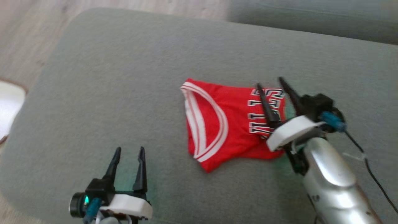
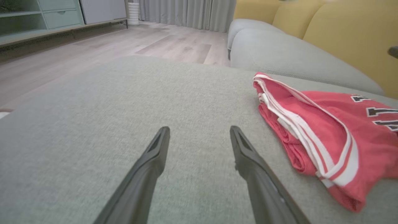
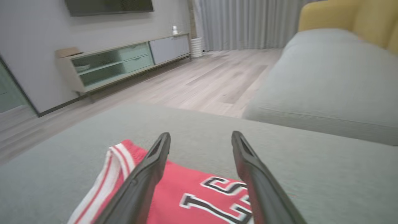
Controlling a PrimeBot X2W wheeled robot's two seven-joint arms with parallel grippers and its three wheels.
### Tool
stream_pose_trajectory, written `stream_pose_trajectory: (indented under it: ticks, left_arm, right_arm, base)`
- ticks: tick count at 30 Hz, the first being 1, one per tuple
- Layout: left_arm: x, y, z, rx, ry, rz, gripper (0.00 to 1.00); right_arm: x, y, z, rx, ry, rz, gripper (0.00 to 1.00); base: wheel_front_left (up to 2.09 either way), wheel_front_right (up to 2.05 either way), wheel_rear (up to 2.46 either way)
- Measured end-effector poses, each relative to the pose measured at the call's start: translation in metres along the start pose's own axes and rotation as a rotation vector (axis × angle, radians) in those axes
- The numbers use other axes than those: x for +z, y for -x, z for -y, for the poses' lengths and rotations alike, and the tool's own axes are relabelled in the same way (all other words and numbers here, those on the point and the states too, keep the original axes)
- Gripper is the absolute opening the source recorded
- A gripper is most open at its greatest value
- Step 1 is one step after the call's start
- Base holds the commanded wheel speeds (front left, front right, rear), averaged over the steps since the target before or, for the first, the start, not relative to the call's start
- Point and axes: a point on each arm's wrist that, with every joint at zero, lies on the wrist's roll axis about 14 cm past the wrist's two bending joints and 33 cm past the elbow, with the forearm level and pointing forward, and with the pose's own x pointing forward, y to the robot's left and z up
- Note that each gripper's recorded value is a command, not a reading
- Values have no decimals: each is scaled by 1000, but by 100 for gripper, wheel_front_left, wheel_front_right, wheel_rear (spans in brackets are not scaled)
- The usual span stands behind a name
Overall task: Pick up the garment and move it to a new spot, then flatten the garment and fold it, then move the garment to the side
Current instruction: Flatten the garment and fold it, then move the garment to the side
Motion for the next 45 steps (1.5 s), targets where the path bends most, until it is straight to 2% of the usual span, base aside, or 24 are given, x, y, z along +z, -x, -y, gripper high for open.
stream_pose_trajectory:
  ticks: [5, 11, 16, 21, 27, 31, 35, 41, 45]
  left_arm:
    - [11, -12, 17, -62, -17, 33, 100]
    - [17, -20, 38, -131, -52, 56, 100]
    - [5, -11, 47, -168, -74, 26, 100]
    - [-2, -3, 55, -202, -85, 10, 100]
    - [-1, -3, 57, -210, -85, 12, 100]
    - [-3, -2, 55, -203, -84, 7, 100]
    - [-8, 0, 58, -217, -81, -9, 100]
    - [-8, -1, 55, -209, -78, -12, 100]
    - [-11, 2, 44, -171, -76, -23, 100]
  right_arm:
    - [16, 49, 56, -200, 27, 77, 100]
    - [4, 119, 97, -405, 12, 79, 100]
    - [-25, 169, 104, -504, -23, 17, 100]
    - [-38, 189, 98, -534, -46, -10, 100]
    - [-36, 189, 97, -531, -46, -3, 100]
    - [-42, 175, 81, -471, -70, -16, 100]
    - [-51, 149, 58, -374, -126, -44, 100]
    - [-33, 94, 47, -268, -185, -10, 100]
    - [-40, 59, 36, -193, -169, -68, 100]
  base:
    - [0, 0, 0]
    - [0, 0, 0]
    - [0, 0, 0]
    - [0, 0, 0]
    - [0, 0, 0]
    - [0, 0, 0]
    - [0, 0, 0]
    - [0, 0, 0]
    - [0, 0, 0]
